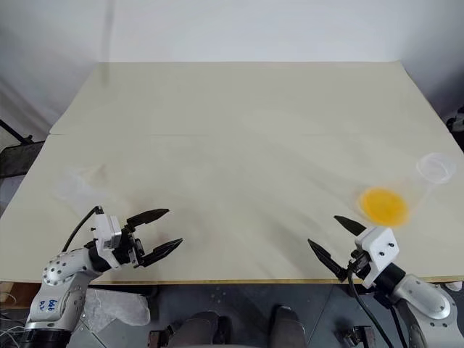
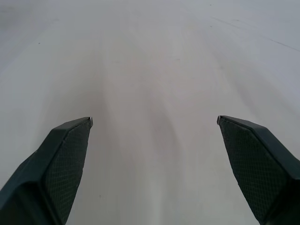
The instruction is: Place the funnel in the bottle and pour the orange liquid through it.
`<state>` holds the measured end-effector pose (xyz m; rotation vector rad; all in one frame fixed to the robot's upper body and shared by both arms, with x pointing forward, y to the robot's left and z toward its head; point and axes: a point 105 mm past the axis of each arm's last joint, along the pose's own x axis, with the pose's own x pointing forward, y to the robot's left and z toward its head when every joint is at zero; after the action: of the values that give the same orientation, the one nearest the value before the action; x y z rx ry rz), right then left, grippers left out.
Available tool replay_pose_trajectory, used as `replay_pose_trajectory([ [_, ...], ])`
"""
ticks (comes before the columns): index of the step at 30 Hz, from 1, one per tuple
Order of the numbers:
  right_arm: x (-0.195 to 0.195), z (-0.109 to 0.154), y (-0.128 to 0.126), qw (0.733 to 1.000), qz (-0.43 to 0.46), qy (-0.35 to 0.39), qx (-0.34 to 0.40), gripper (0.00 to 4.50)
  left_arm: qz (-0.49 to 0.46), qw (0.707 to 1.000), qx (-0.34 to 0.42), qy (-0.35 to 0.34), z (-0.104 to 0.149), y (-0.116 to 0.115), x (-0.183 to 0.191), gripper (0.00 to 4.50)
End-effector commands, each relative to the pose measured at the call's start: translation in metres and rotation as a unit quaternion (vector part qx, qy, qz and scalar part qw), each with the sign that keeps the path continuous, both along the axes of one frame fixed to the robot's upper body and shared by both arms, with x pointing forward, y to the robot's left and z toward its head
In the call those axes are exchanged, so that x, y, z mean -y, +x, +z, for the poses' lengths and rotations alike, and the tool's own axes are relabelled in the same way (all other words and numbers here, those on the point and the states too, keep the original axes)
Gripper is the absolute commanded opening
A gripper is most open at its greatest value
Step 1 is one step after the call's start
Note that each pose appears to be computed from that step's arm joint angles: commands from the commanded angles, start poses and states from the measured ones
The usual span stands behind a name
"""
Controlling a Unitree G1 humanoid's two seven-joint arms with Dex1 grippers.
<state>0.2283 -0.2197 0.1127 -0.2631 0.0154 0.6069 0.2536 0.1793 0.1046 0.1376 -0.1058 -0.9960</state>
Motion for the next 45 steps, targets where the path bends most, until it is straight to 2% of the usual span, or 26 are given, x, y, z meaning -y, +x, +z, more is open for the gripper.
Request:
replay_pose_trajectory([
  [1, -0.004, 0.004, 0.000, 1.000, 0.010, 0.001, 0.012, 4.47, -0.012, 1.000, 0.024, -0.003, 0.010, -0.001, 0.005, 4.50],
  [6, -0.006, 0.006, 0.002, 1.000, 0.016, 0.003, 0.014, 4.47, 0.009, 0.999, 0.021, -0.029, 0.019, 0.005, 0.006, 4.50],
  [11, -0.013, 0.012, 0.013, 0.999, 0.041, 0.007, 0.019, 4.47, 0.039, 0.999, 0.012, -0.022, 0.024, 0.008, 0.004, 4.50],
  [18, -0.021, 0.016, 0.027, 0.997, 0.070, 0.012, 0.019, 4.47, 0.071, 0.996, -0.002, -0.051, 0.033, -0.010, -0.016, 4.50],
  [26, -0.039, 0.020, 0.052, 0.991, 0.133, 0.019, 0.014, 4.47, 0.212, 0.975, -0.037, -0.047, 0.030, -0.076, -0.079, 4.50],
  [32, -0.042, 0.020, 0.060, 0.989, 0.147, 0.018, 0.014, 4.47, 0.370, 0.927, 0.012, -0.055, 0.045, -0.089, -0.137, 4.50],
  [35, -0.043, 0.021, 0.061, 0.988, 0.149, 0.019, 0.016, 4.47, 0.387, 0.921, 0.015, -0.043, 0.045, -0.095, -0.147, 4.50],
  [39, -0.043, 0.022, 0.060, 0.988, 0.150, 0.020, 0.018, 4.47, 0.398, 0.916, 0.037, -0.041, 0.051, -0.088, -0.157, 4.50],
  [43, -0.042, 0.022, 0.058, 0.989, 0.147, 0.020, 0.019, 4.47, 0.374, 0.925, 0.051, -0.039, 0.057, -0.071, -0.154, 4.50],
  [45, -0.042, 0.022, 0.056, 0.990, 0.140, 0.022, 0.021, 4.47, 0.358, 0.931, 0.058, -0.042, 0.059, -0.053, -0.152, 4.50],
])
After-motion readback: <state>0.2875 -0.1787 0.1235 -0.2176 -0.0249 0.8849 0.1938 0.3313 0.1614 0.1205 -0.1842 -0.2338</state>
